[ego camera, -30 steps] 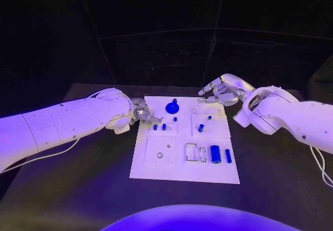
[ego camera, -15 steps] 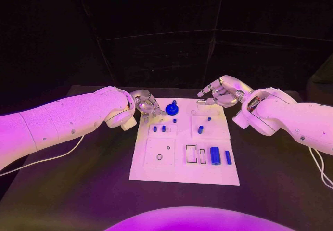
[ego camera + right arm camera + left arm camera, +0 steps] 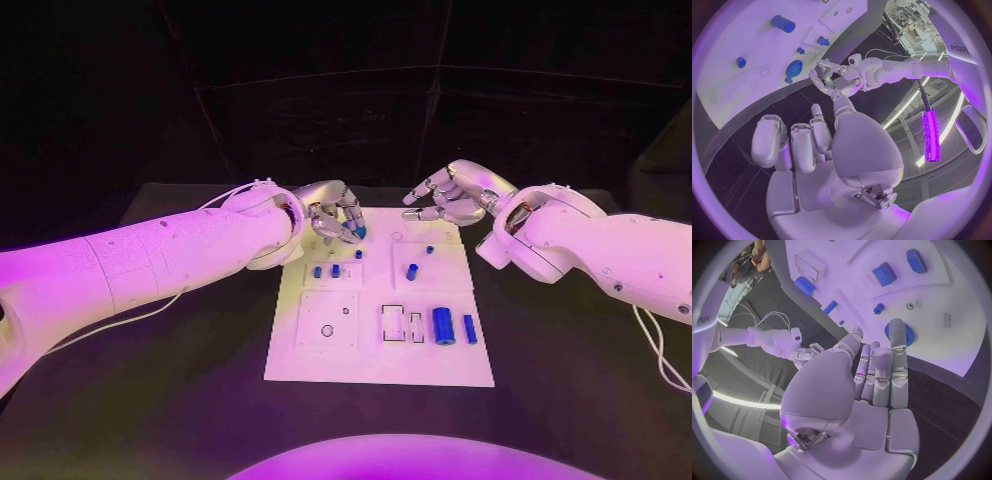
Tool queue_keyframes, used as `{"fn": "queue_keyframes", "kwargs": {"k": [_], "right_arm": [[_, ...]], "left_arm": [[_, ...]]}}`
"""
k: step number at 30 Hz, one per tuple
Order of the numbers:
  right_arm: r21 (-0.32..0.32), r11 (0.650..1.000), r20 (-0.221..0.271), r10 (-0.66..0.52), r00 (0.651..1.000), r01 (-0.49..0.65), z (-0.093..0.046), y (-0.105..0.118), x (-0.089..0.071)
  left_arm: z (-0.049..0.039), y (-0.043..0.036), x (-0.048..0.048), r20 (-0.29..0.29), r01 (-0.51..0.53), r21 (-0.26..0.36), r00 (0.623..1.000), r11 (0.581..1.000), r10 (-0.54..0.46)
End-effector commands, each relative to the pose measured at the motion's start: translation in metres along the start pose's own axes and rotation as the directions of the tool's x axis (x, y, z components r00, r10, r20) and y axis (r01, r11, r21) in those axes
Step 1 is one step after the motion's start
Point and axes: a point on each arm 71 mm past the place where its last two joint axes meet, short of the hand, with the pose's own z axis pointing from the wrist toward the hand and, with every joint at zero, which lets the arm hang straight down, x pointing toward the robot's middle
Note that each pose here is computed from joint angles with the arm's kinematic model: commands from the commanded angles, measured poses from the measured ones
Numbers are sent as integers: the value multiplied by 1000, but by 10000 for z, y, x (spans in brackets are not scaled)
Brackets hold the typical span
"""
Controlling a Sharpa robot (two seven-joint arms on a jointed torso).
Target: Assemble the parts on the task board
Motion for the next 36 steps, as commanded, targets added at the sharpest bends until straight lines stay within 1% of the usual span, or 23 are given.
{"fn": "queue_keyframes", "kwargs": {"k": [1, 7, 10, 13, 17, 23, 30, 36], "right_arm": [[-12, 1000, 1, 3, 1000, -3, 11, 24, 0], [-14, 1000, -1, 3, 1000, -3, 19, 30, 7], [-15, 1000, -2, 4, 1000, -4, 24, 34, 12], [-16, 1000, -2, 4, 1000, -4, 28, 37, 15], [-17, 1000, -1, 4, 1000, -4, 32, 38, 16], [-18, 1000, -1, 4, 1000, -4, 36, 38, 17], [-18, 1000, -1, 4, 1000, -4, 36, 38, 18], [-17, 1000, 0, 3, 1000, -3, 38, 36, 17]], "left_arm": [[36, -64, 34, 2, -184, 95, 983, 978, 185], [113, -67, 158, -52, -253, 95, 965, 963, 259], [148, -69, 212, -68, -271, 94, 958, 958, 278], [172, -72, 244, -76, -286, 92, 953, 954, 294], [198, -78, 273, -87, -299, 90, 948, 950, 306], [214, -87, 299, -105, -303, 88, 945, 949, 311], [234, -76, 327, -131, -308, 77, 940, 948, 315], [265, -77, 349, -141, -310, 72, 938, 948, 318]]}}
